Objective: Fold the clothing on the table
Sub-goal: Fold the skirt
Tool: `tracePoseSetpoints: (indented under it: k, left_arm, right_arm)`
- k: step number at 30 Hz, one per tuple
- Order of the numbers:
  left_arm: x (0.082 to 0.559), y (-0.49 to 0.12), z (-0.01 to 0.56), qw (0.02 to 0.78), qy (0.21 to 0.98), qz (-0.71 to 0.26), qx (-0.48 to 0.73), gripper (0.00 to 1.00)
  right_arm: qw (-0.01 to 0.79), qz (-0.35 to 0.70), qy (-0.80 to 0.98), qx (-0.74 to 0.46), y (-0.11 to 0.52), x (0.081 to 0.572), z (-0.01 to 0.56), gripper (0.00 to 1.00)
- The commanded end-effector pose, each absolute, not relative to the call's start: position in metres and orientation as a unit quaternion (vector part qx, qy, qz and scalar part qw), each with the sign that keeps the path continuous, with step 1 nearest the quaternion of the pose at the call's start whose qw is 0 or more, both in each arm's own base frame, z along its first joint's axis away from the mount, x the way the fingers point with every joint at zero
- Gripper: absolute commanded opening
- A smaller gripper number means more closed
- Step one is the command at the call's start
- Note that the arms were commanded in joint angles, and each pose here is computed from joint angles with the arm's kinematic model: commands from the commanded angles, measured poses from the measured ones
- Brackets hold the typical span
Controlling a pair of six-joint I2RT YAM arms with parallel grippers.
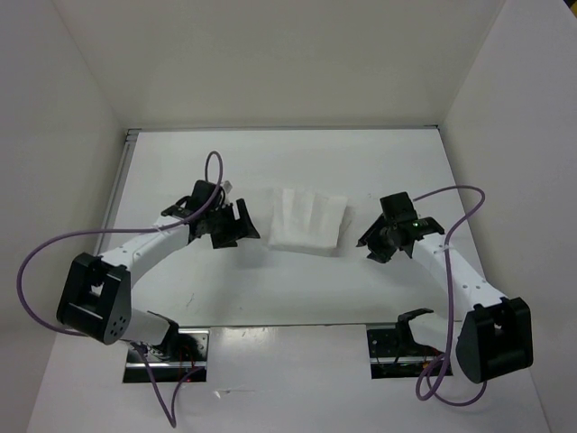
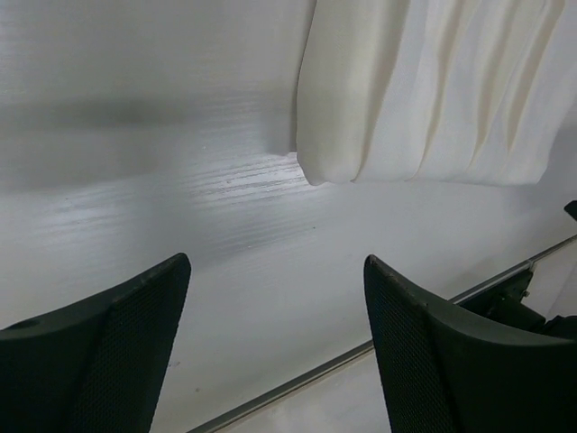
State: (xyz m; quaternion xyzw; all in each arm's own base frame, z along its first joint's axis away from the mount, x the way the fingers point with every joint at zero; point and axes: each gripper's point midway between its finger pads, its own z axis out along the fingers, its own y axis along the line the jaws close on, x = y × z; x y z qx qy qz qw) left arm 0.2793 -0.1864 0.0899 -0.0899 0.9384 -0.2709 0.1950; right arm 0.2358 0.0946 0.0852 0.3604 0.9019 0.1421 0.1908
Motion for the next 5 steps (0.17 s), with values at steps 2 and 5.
tracePoseSetpoints:
  k: [2,5]
  left_arm:
    - [0.2852,-0.1813,0.1021,0.221,0.928,-0.281,-0.105,0.85]
    - [0.2853,-0.1816,0.1061,0.225,0.925,-0.285,-0.108,0.85]
  right_arm:
    - [0.208,0.138,0.893,0.375,0.0884,0.2459,0.0859,0.50]
    - [0.210,0.144,0.892,0.373,0.0909,0.2496,0.0881,0.51]
